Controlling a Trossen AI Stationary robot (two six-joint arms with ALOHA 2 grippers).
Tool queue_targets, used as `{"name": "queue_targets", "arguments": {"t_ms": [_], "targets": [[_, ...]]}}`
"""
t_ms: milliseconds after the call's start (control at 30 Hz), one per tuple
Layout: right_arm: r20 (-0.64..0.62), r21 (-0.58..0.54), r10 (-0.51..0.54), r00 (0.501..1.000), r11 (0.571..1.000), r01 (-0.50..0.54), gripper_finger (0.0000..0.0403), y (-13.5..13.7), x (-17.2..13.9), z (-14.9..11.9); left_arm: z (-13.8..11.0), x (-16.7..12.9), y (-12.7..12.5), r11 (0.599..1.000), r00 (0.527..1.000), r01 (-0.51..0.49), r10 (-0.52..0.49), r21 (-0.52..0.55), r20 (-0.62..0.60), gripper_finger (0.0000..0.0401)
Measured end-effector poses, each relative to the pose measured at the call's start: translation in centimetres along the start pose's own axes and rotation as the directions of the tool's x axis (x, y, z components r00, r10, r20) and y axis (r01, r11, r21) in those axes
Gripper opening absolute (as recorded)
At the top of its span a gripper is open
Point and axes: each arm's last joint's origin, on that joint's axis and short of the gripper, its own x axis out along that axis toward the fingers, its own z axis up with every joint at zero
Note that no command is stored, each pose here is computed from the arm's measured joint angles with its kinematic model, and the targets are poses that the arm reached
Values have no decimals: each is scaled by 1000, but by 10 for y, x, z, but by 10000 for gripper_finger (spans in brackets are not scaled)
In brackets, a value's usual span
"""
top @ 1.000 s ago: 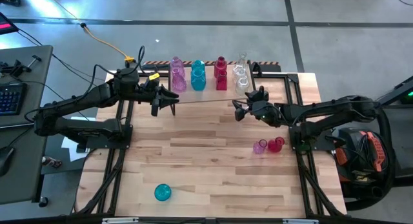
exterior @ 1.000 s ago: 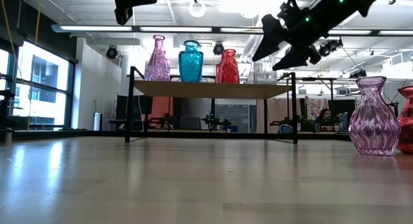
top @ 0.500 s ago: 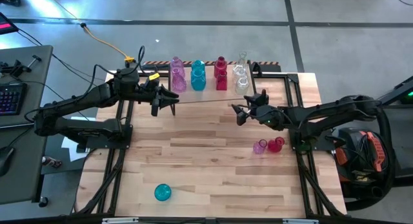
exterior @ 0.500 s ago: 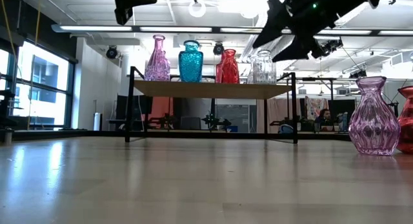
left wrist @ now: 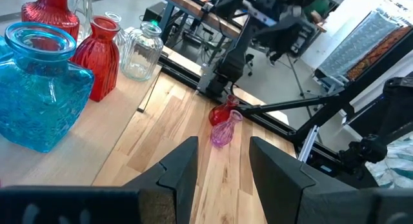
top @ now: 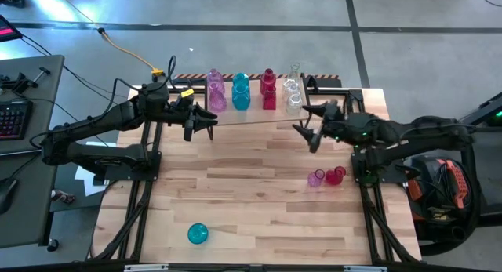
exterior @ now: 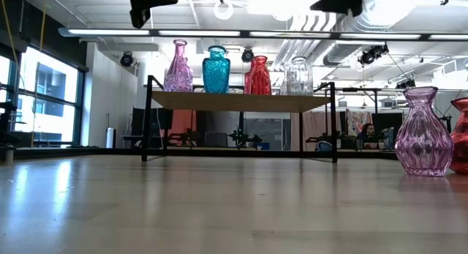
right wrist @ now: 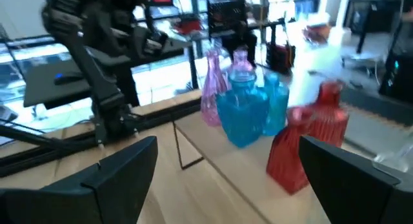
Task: Sort vases onto shelf
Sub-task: Put the red vase on the shelf aligned with the other red vases
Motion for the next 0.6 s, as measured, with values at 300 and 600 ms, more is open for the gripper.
{"name": "queue_targets", "arguments": {"t_ms": [300, 600], "targets": [[79, 56, -45, 996, 998, 41, 366, -30, -33, -8, 0, 0, -1, 997, 1000, 23, -24, -79, -11, 131], [53, 110, -52, 997, 993, 46, 366, -39, -48, -15, -1, 1, 0, 988, 1000, 15, -17, -157, -12, 131]]}}
